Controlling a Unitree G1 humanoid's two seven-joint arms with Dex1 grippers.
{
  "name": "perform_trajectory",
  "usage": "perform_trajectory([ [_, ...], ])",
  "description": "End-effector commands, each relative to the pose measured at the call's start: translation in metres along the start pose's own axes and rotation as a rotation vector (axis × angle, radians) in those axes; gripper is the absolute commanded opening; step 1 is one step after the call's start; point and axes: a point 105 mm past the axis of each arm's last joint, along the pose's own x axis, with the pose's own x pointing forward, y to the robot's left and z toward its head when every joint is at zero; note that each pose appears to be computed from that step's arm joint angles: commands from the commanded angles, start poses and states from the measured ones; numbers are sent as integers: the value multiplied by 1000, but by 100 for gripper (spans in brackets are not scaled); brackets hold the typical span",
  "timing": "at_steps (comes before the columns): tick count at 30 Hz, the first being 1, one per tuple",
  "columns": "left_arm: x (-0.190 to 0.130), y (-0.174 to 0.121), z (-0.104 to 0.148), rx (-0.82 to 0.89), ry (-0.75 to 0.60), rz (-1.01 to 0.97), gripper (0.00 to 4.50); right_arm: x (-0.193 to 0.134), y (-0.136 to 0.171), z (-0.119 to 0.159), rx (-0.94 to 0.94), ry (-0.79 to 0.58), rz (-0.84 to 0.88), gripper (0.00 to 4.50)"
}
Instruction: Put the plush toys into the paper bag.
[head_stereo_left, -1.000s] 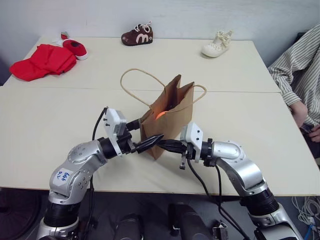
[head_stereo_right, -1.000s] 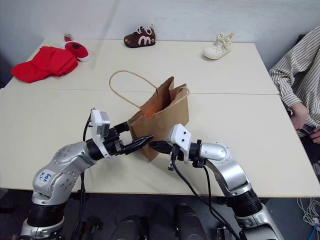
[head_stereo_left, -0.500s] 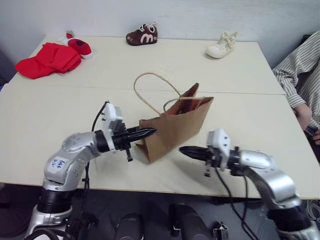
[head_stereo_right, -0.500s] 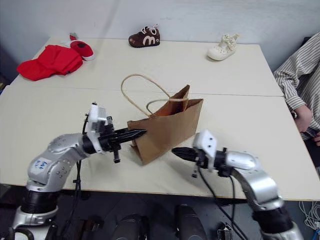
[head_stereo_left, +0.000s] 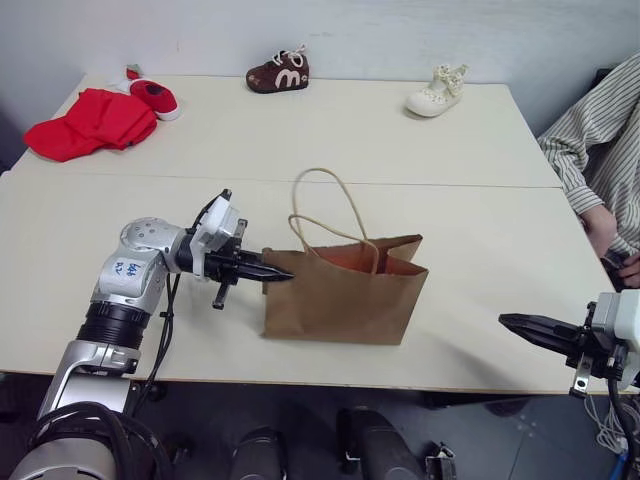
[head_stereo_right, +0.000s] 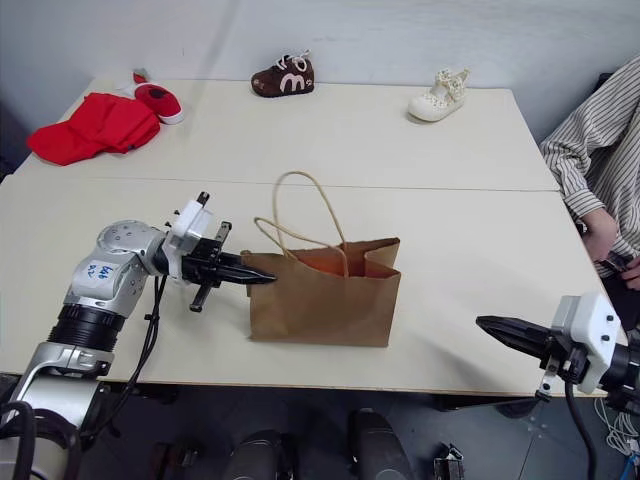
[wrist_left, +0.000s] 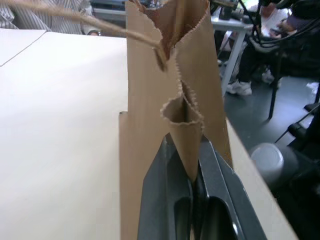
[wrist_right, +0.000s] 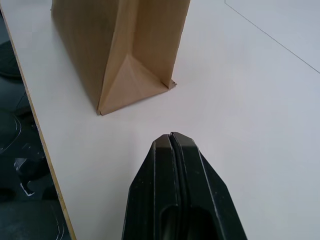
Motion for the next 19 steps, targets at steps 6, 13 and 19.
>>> perform_trajectory([
  [6,-67,-12,0,65,66,266,285,3,-15,34,-105,-87,-31,197],
  [13,-153,-38,-22,94,247,673,450,-5,-44,60,-202,-18,48,434],
  [19,-176,-52,-32,91,327,763,450,-9,-61,52,-254,46,95,446],
])
